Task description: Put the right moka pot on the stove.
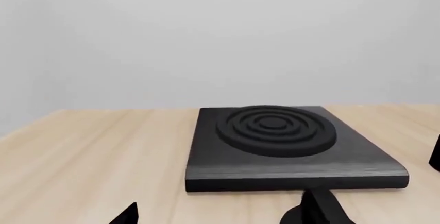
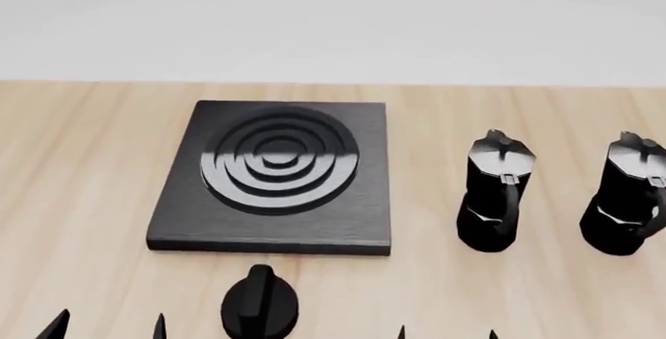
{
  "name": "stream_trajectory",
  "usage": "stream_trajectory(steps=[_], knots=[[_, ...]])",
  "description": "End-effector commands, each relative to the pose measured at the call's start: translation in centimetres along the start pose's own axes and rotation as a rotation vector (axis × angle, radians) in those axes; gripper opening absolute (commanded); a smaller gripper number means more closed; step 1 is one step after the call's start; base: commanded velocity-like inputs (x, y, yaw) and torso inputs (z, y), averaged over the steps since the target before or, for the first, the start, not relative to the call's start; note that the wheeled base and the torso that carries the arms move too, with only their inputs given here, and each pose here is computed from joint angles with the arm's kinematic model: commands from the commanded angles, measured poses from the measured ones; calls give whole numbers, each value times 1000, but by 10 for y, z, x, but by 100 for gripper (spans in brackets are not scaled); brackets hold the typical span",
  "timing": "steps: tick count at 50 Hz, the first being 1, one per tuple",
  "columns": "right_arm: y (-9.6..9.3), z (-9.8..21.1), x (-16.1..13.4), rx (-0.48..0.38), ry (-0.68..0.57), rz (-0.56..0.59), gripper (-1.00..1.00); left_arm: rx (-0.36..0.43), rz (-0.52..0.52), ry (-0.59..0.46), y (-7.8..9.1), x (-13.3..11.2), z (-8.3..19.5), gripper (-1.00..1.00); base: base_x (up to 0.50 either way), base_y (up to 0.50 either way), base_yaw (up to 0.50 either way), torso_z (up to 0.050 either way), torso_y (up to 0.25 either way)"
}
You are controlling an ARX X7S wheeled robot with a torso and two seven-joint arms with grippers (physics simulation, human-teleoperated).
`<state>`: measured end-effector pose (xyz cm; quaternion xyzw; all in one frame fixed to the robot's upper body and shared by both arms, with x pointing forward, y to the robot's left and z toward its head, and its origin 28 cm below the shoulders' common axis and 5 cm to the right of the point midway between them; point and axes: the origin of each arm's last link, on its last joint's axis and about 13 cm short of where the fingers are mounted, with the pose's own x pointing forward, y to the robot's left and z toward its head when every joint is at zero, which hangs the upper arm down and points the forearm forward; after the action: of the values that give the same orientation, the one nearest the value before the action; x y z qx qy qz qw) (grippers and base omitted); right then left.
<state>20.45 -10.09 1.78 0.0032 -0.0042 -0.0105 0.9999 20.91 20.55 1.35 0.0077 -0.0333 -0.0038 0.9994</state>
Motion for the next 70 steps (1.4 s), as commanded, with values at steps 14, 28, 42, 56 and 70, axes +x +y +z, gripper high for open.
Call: stream_trajectory(steps=[14, 28, 42, 56, 70], knots=[[0, -2, 0, 5, 6, 1, 100, -6, 0, 3, 0, 0, 0, 100, 209, -88, 0, 0, 0], [0, -2, 0, 2, 3, 0, 100, -3, 4, 1, 0, 0, 0, 100, 208, -83, 0, 0, 0], [-1, -3, 2, 0, 8, -2, 100, -5, 9, 1, 0, 0, 0, 100, 203, -31, 0, 0, 0], [-8, 30, 0, -37, -45, -3, 100, -55, -20, 0, 7, -6, 61, 100, 0, 0, 0, 0, 1], [-8, 75, -6, -89, -129, 0, 100, -56, -46, -109, 10, -25, 132, 100, 0, 0, 0, 0, 0]])
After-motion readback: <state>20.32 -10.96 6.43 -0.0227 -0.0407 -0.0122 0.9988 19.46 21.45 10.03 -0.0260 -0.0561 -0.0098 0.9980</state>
